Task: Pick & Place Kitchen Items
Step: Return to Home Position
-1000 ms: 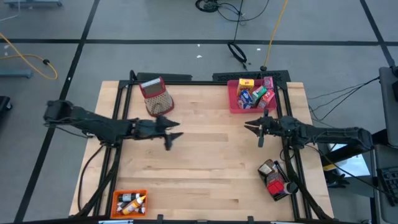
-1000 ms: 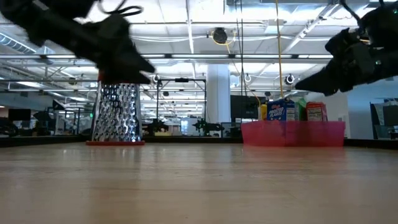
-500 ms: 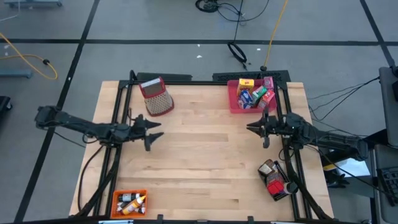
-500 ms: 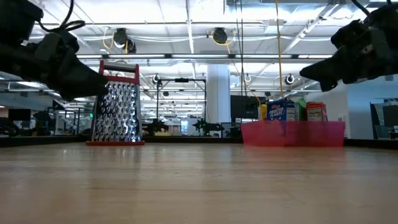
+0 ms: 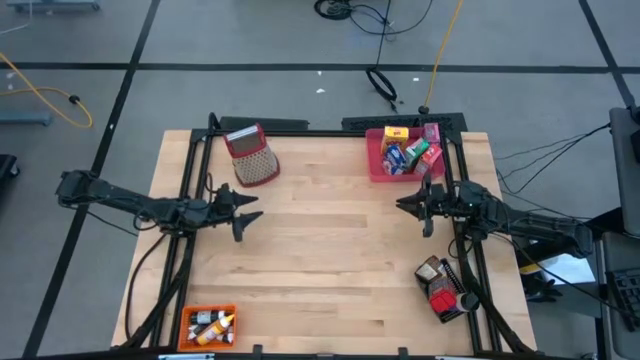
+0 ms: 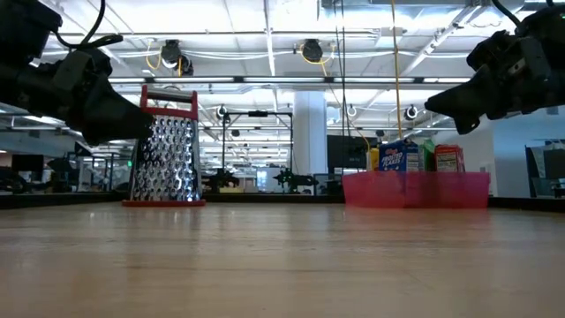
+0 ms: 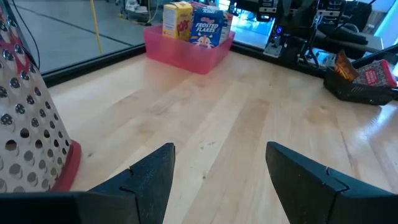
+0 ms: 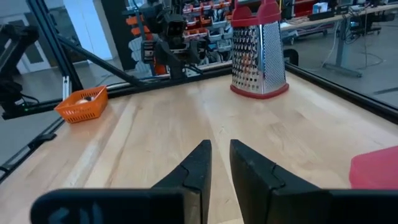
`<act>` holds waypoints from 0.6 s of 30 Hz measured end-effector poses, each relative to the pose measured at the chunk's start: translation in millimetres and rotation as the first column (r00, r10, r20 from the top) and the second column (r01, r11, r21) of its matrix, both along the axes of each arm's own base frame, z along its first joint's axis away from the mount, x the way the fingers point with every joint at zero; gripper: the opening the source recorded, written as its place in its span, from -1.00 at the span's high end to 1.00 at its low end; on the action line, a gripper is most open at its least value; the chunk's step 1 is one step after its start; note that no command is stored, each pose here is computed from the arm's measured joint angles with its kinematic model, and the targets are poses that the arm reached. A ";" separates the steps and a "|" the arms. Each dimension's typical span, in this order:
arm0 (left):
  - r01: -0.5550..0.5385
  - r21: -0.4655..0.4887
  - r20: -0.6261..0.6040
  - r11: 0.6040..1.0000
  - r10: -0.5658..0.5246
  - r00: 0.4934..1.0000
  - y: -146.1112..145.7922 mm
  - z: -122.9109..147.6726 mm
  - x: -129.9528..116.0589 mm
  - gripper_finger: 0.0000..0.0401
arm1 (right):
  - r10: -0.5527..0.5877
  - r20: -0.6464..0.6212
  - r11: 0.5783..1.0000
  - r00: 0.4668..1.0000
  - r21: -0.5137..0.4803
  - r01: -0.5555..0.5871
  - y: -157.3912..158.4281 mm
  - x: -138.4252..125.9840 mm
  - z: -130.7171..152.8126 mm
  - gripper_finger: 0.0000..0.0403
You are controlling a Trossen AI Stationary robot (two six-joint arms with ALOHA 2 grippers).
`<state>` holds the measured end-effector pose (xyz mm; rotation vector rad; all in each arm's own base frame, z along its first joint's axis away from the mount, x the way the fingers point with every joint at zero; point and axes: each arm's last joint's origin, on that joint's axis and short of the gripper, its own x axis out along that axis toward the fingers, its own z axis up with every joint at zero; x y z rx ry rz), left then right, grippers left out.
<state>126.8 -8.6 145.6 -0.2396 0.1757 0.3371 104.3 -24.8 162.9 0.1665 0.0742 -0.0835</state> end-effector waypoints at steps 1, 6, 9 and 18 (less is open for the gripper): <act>0.000 0.000 0.000 1.000 0.000 1.000 0.0 0.0 0.0 -0.27 | 0.000 0.000 1.000 1.000 0.004 0.000 0.0 0.0 0.0 0.75; 0.001 0.001 0.000 1.000 -0.001 1.000 0.0 0.0 0.0 -0.27 | -0.001 0.001 1.000 1.000 0.006 0.001 0.0 0.0 0.0 0.75; 0.001 0.002 -0.001 1.000 -0.001 1.000 0.0 0.0 0.0 -0.27 | -0.001 0.001 1.000 1.000 0.006 0.001 0.0 0.0 0.1 0.75; 0.001 0.002 0.000 1.000 -0.001 1.000 0.0 0.1 0.0 -0.27 | -0.001 0.001 1.000 1.000 0.006 0.001 0.0 0.0 0.0 0.75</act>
